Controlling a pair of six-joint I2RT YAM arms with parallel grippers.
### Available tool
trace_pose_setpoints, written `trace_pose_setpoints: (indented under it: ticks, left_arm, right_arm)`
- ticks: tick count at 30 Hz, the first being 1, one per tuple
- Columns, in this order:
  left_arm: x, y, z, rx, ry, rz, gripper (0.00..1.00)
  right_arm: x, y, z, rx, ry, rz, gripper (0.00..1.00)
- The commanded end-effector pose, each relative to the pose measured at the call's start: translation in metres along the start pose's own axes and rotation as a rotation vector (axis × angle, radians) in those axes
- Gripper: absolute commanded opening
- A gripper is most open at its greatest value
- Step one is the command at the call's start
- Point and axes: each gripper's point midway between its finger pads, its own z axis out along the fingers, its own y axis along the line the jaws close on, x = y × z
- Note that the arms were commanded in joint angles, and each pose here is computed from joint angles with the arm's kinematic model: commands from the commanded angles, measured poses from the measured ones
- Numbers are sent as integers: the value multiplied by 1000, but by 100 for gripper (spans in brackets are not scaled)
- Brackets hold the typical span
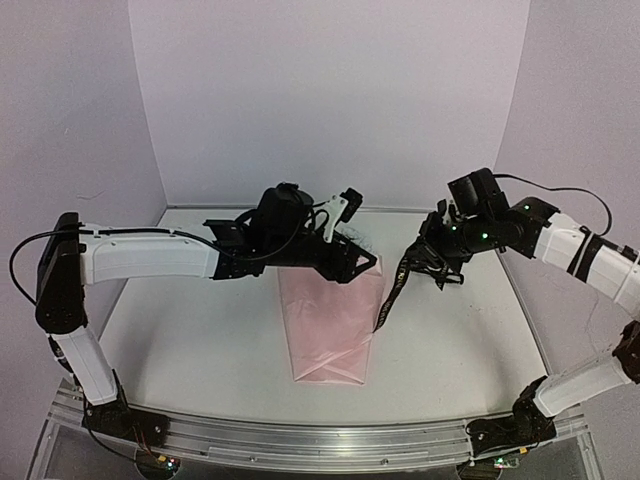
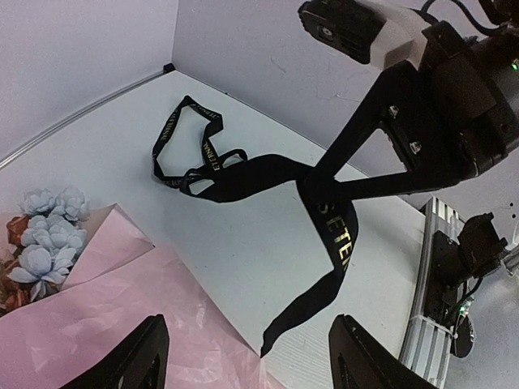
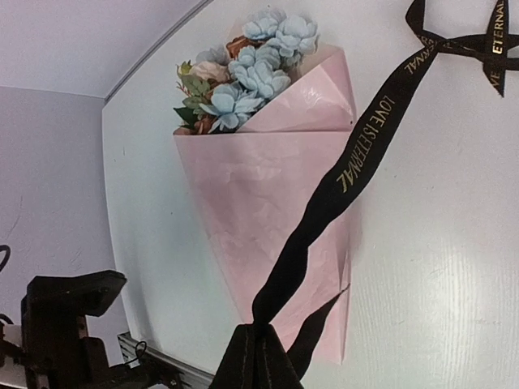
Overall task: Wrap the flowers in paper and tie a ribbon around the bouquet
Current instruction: Pass from the right arm to the left
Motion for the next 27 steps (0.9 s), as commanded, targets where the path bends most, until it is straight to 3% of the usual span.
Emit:
trace_pose_setpoints:
  ticks: [1,5,17,27]
  left_arm:
    - [-18,-23,1,23,-94,75,72]
    - [-4,-36,-6,76,-80,94,75]
    - [14,-42,-14,106,-54,169,78]
    - [7,-26,-2,23,-89,156,75]
  right_arm:
    - [7,13,-1,-5,-42,62,0]
    - [12,26,6,-30,-21,78,0]
    - [34,77,27,-136,224,147,0]
    - [44,101,7,-217,320,170,0]
